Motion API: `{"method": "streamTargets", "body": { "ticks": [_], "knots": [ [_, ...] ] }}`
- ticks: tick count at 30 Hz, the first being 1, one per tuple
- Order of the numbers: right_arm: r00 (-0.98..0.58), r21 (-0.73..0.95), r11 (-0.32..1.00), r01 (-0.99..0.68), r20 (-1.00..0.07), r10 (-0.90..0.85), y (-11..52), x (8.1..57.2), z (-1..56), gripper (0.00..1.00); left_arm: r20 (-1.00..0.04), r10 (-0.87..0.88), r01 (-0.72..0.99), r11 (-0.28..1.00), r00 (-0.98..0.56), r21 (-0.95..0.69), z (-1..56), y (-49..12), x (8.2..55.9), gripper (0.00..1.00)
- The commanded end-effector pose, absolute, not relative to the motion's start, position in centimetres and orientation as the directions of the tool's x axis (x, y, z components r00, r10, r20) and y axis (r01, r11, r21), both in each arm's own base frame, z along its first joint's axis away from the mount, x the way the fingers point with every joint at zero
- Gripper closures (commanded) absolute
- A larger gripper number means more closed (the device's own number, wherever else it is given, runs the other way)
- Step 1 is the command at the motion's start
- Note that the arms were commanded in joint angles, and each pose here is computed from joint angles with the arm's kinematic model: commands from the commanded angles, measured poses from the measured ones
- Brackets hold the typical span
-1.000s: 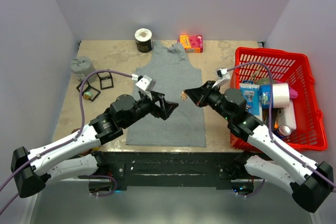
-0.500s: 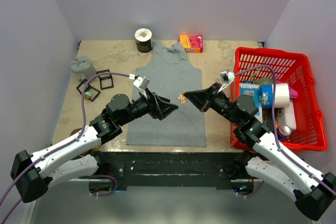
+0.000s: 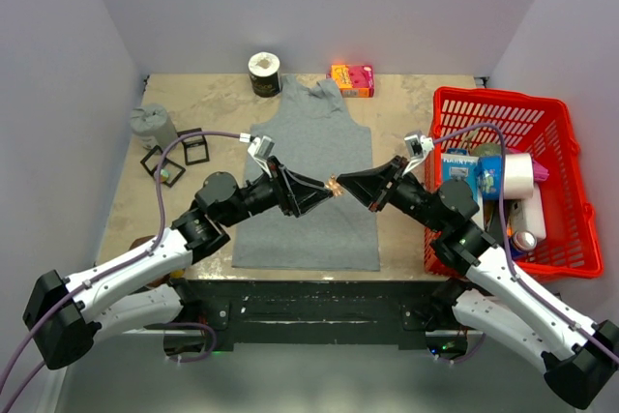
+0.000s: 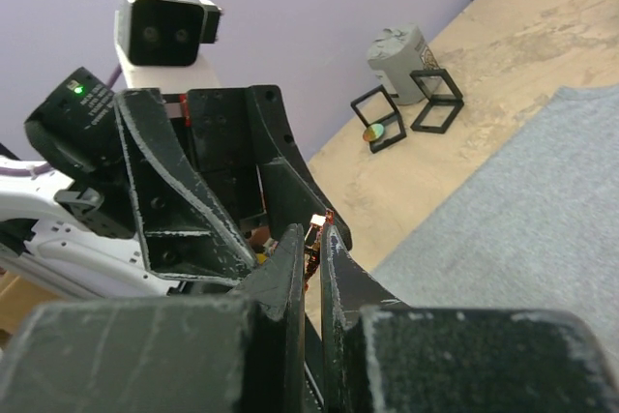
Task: Pin the brooch onto the clothing
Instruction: Pass from the right arm to the left
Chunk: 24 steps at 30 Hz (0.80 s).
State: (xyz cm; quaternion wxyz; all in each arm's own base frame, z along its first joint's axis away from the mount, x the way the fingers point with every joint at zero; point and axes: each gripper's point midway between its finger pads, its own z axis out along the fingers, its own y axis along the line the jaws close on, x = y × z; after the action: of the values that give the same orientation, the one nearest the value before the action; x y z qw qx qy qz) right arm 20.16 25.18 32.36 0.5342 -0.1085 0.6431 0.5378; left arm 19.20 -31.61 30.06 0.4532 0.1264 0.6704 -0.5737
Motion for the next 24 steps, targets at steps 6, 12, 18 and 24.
{"method": "streamTargets", "body": {
  "ticks": [6,12,18,24],
  "knots": [
    [-0.376,0.540,0.304,-0.785,-0.806,0.458,25.6,18.7,34.8,1.00,-0.695,-0.399,0.701,0.160,-0.598,-0.695,31.9,-31.9,18.5,0.50],
    [-0.384,0.534,0.285,-0.796,-0.809,0.445,25.9,18.4,34.7,1.00,-0.674,-0.400,0.694,0.120,-0.620,-0.710,31.9,-31.9,18.2,0.51],
    [-0.393,0.533,0.272,-0.802,-0.812,0.431,26.2,18.2,34.6,1.00,-0.670,-0.402,0.697,0.101,-0.625,-0.710,32.3,-31.9,18.0,0.57],
    [-0.403,0.535,0.264,-0.803,-0.812,0.421,26.4,18.2,34.4,1.00,-0.668,-0.395,0.701,0.078,-0.631,-0.709,32.4,-32.1,17.8,0.72]
  ]
}}
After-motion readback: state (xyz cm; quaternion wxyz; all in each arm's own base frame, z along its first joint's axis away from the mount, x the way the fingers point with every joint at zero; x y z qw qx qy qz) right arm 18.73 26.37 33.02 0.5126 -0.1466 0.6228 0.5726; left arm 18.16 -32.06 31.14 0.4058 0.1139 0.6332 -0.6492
